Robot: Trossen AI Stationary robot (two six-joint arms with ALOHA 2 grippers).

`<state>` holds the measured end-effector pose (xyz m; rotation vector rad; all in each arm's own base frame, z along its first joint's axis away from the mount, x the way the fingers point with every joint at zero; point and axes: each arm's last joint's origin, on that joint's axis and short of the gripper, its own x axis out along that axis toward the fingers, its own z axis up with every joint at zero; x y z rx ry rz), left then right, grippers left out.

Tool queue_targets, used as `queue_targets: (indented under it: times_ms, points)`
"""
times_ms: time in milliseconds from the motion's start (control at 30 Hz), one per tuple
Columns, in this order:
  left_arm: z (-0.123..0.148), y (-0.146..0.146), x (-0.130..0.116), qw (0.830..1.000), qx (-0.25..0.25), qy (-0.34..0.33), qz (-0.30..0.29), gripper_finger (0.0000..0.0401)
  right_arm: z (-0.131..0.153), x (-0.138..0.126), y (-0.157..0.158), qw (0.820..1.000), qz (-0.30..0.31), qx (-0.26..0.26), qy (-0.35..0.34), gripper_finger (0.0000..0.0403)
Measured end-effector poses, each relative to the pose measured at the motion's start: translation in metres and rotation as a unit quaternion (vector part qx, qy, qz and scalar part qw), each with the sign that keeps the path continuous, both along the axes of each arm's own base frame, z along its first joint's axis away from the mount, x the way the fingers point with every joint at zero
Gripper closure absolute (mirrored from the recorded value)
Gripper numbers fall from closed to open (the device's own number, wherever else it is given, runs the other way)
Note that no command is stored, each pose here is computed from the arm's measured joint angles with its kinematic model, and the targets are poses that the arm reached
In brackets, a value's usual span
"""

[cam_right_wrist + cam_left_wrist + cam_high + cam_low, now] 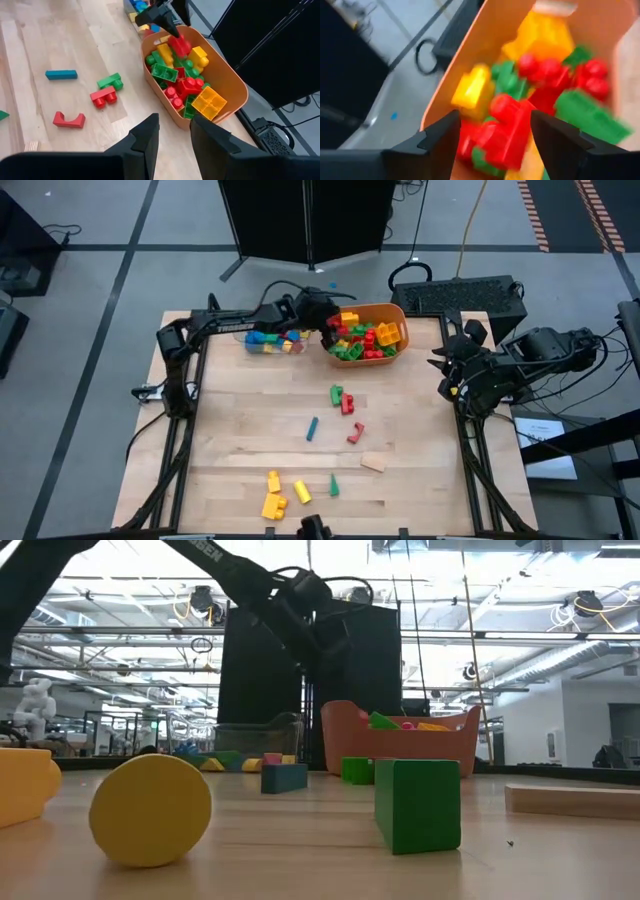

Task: Sort blocks by size
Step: Put the big red game piece into the orange bin, then put the big green game piece into the orange bin

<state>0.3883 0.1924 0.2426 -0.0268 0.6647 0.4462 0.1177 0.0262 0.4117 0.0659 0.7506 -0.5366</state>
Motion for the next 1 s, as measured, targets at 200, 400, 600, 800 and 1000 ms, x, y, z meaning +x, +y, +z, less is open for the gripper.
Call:
queue_targets:
  times_ms: [200, 400, 600, 800, 1000]
  points:
    - [0.004, -0.012, 0.006, 0.998, -0.019, -0.018, -0.063, 0.0147, 0.0, 0.0, 0.0, 1.0, -0.001, 0.004, -0.003, 0.0298]
    - [0.046, -0.065, 0.009, 0.981, -0.057, -0.024, -0.185, 0.0146, 0.0, 0.0, 0.0, 1.0, -0.003, 0.009, -0.004, 0.0298]
    - [0.019, -0.134, 0.015, 0.91, 0.051, 0.105, -0.397, 0.0145, 0.0, 0.0, 0.0, 1.0, -0.003, 0.008, -0.005, 0.0298]
    - [-0.023, -0.145, 0.029, 0.875, 0.07, 0.162, -0.451, 0.0145, 0.0, 0.001, 0.001, 1.0, -0.003, 0.008, -0.005, 0.0298]
    - [-0.047, -0.139, 0.042, 0.856, 0.107, 0.163, -0.478, 0.0145, 0.001, 0.002, 0.001, 1.0, -0.003, 0.013, -0.013, 0.0298]
